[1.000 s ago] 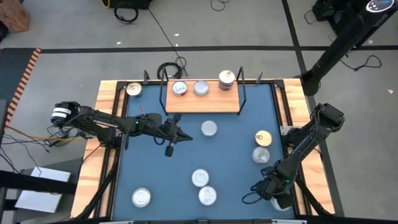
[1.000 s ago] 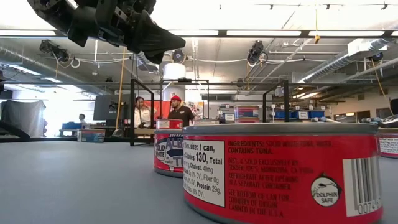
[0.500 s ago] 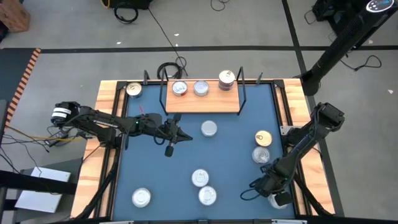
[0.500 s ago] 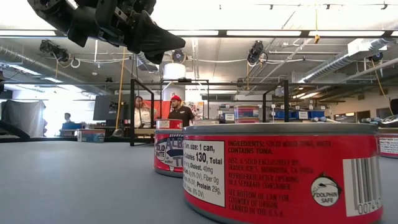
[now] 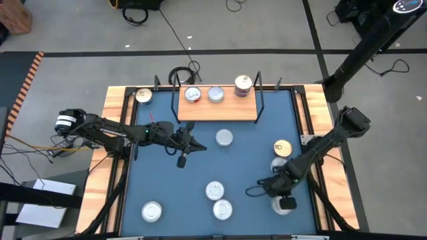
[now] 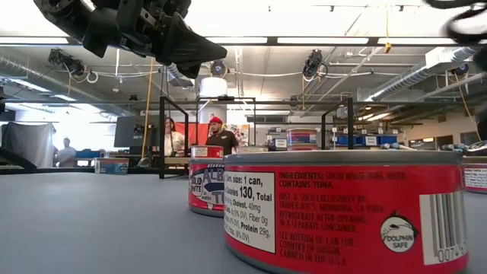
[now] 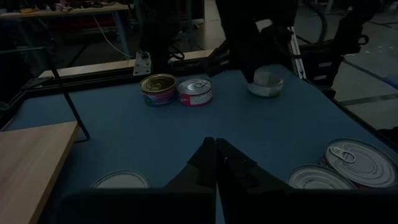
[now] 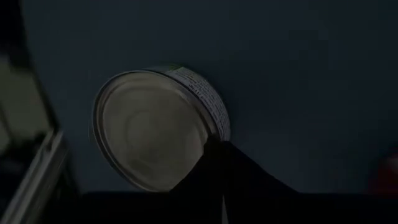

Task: Stack canned seafood by type on shelf
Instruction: Stack the green tuna can on top of the green tuna can on the shelf

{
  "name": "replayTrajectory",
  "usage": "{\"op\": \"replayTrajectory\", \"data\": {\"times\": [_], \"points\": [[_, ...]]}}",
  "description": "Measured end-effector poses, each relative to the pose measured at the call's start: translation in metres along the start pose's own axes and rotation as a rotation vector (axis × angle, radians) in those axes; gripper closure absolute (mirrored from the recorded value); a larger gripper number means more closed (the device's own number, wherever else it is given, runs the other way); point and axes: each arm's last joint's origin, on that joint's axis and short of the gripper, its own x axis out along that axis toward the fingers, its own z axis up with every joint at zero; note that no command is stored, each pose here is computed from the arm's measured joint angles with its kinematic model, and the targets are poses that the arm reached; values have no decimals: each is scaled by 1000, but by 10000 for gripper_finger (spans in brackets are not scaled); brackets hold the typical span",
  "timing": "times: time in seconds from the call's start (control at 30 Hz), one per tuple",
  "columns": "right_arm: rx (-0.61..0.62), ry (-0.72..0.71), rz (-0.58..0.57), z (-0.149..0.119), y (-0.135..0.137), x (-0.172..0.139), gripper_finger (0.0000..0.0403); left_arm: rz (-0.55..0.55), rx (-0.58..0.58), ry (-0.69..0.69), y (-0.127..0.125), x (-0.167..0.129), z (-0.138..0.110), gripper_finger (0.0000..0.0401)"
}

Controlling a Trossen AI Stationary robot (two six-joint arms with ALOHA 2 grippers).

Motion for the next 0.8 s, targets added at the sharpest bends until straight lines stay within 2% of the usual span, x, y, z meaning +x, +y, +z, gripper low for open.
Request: {"op": "replayTrajectory", "data": {"times": [0.33,0.43,0.53,0.6,0.8], "points": [[268,-233,-50,22,-40,-37,401,0,0,0,0,0,0,395],[381,-280,-69,29,-53,-42,402,0,-1,0,0,0,0,395],[561,-347,-100,36,-68,-47,402,0,-1,0,0,0,0,395],[637,-388,-121,39,-78,-52,402,1,-1,0,0,0,0,395],[731,-543,-98,54,-99,-64,402,10,-5,6,0,0,-1,395]]}}
